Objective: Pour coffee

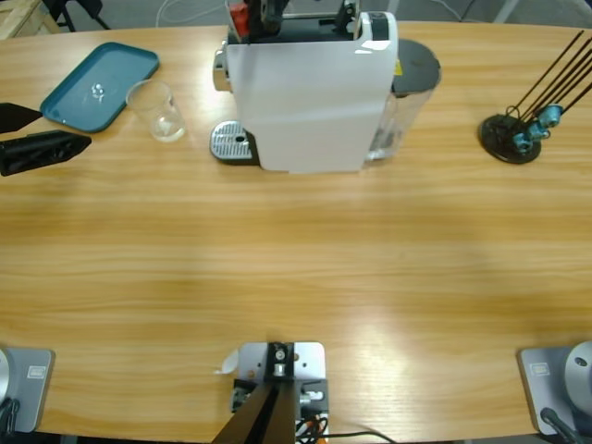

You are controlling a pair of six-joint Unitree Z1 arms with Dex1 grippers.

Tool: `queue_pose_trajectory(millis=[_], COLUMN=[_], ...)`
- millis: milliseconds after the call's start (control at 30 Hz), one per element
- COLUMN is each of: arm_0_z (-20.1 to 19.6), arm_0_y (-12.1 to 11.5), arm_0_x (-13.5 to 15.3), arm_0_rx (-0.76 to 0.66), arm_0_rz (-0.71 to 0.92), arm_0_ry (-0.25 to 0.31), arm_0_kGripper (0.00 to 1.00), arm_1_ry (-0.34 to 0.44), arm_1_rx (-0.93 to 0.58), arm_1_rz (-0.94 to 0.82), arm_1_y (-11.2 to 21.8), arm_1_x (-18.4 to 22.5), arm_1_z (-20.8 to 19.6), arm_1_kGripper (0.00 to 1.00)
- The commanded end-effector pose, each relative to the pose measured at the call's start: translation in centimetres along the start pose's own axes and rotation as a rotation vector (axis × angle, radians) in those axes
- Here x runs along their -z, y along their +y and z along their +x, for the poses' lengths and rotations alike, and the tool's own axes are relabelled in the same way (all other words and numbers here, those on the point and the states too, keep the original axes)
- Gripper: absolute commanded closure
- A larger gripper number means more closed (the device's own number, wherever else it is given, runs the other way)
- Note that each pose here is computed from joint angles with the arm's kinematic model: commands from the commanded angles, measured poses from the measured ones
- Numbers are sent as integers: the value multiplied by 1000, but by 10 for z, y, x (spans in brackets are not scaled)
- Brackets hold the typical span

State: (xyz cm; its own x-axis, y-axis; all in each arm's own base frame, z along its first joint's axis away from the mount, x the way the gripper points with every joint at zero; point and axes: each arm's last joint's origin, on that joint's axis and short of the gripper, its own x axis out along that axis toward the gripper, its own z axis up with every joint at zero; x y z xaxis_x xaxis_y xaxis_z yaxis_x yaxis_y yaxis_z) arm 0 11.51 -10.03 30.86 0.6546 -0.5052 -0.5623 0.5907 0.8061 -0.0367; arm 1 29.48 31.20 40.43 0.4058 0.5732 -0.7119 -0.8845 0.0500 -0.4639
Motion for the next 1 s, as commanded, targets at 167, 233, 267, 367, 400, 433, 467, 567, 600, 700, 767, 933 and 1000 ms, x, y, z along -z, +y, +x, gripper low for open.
queue_pose_trajectory(millis=[167,233,267,367,400,433,467,567,600,700,767,933,1000], arm_0_z=[2,2,2,2,1,1,1,1,1,1,1,1,1], arm_0_y=[-1,-1,-1,-1,-1,-1,-1,-1,-1,-1,-1,-1,-1], arm_0_x=[10,10,10,10,10,10,10,10,10,10,10,10,10], arm_0_rx=[21,21,21,22,22,22,22,22,22,22,22,22,22], arm_0_rz=[23,23,23,24,24,25,25,25,25,28,30,30,30], arm_0_ry=[21,20,19,19,18,17,17,16,16,15,15,15,16], arm_0_kGripper=[69,69,69,69,69,69,69,69,69,69,69,69,69], arm_1_ry=[97,100,102,106,109,111,114,133,135,141,140,139,140], arm_1_rx=[26,24,20,16,15,14,13,15,14,12,11,7,5], arm_1_rz=[64,70,71,80,82,85,87,92,92,94,96,102,104], arm_1_y=[-7,-7,-6,-4,-4,-3,-3,-1,-1,0,0,0,1], arm_1_x=[12,13,13,15,15,16,16,19,20,21,21,21,21], arm_1_z=[33,34,34,34,34,34,35,36,36,37,38,39,40], arm_1_kGripper=[1000,1000,1000,1000,1000,1000,1000,1000,1000,1000,1000,1000,1000])
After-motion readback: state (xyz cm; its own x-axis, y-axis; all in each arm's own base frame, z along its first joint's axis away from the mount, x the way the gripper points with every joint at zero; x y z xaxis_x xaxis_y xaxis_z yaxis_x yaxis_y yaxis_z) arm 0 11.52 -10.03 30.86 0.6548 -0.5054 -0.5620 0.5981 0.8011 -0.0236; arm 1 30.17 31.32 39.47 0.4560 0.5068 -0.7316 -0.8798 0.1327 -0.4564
